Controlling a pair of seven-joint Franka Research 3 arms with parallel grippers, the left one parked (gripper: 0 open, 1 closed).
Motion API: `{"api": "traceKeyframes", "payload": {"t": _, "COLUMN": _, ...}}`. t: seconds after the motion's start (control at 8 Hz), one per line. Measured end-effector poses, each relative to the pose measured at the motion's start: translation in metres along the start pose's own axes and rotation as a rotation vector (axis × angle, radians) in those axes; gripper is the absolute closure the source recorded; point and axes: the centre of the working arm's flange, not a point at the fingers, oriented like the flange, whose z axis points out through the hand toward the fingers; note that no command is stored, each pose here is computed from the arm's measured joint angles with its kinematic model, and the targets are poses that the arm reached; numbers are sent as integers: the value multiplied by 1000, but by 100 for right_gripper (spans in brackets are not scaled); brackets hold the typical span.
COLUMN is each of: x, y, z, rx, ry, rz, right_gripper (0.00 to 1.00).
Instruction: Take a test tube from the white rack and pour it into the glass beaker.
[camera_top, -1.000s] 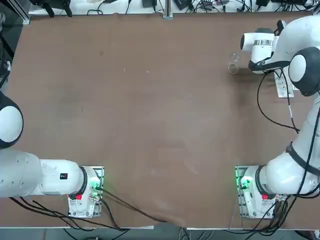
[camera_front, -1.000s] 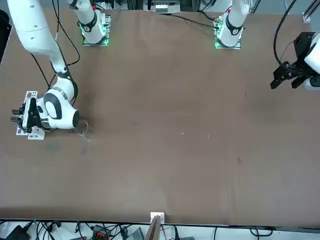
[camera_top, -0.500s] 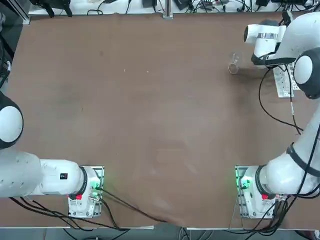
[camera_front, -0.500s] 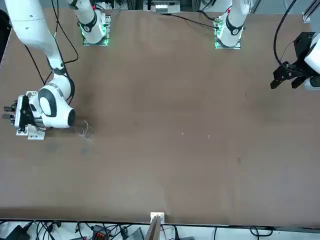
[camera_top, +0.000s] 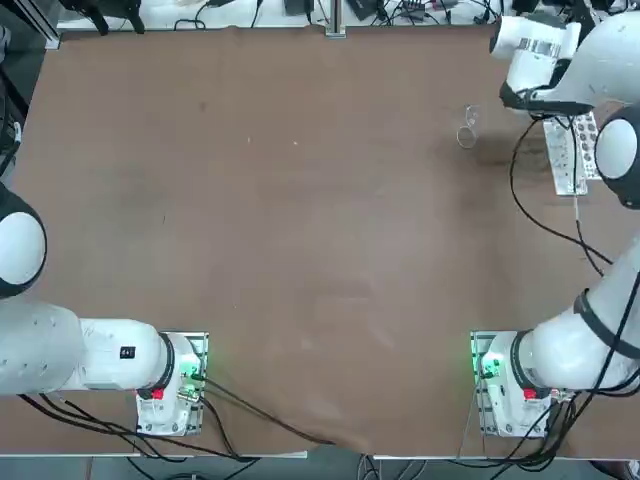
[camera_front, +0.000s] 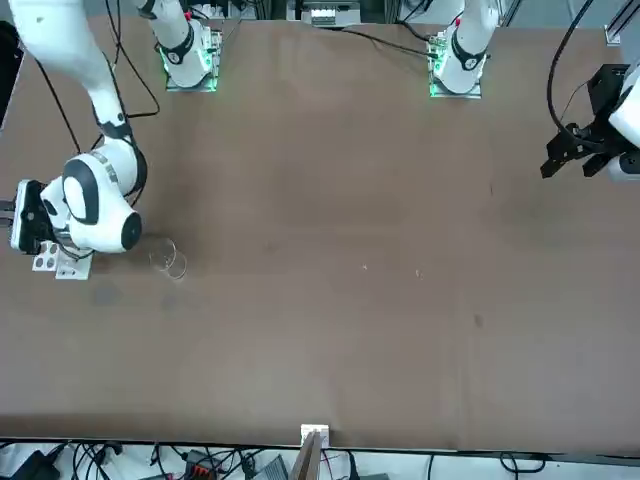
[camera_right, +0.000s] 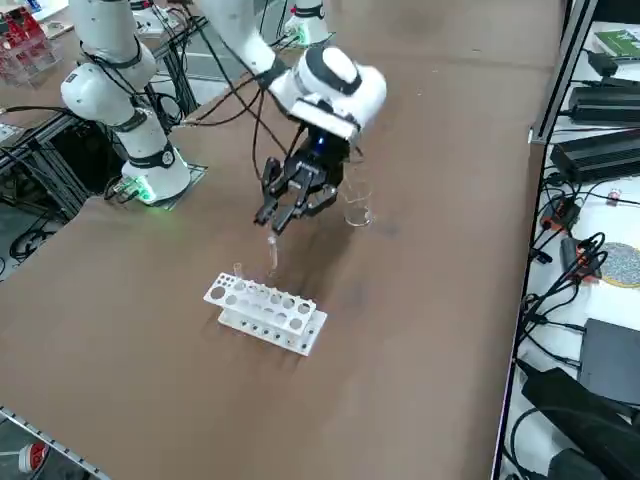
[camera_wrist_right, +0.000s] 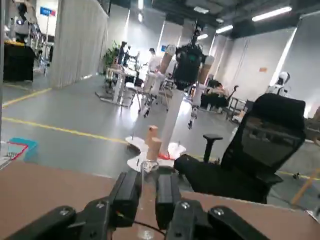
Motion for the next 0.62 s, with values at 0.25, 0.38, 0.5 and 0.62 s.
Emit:
{"api": "traceKeyframes", "payload": {"t": 0.25, "x": 22, "y": 4, "z": -59, "rx": -8, "ry": -110, "rz": 0, "right_gripper": 77}}
{"api": "traceKeyframes", "payload": {"t": 0.38, "x": 22, "y": 7, "z": -82, "rx": 0, "ry": -155, "rz": -1, "right_gripper": 77}}
{"api": "traceKeyframes", "payload": {"t": 0.5, "x": 16, "y": 11, "z": -100, "rx": 7, "ry": -192, "rz": -10, "right_gripper": 77}}
{"api": "traceKeyframes", "payload": {"t": 0.62, "x": 7, "y": 14, "z": -115, "rx": 11, "ry": -227, "rz": -25, "right_gripper": 77}}
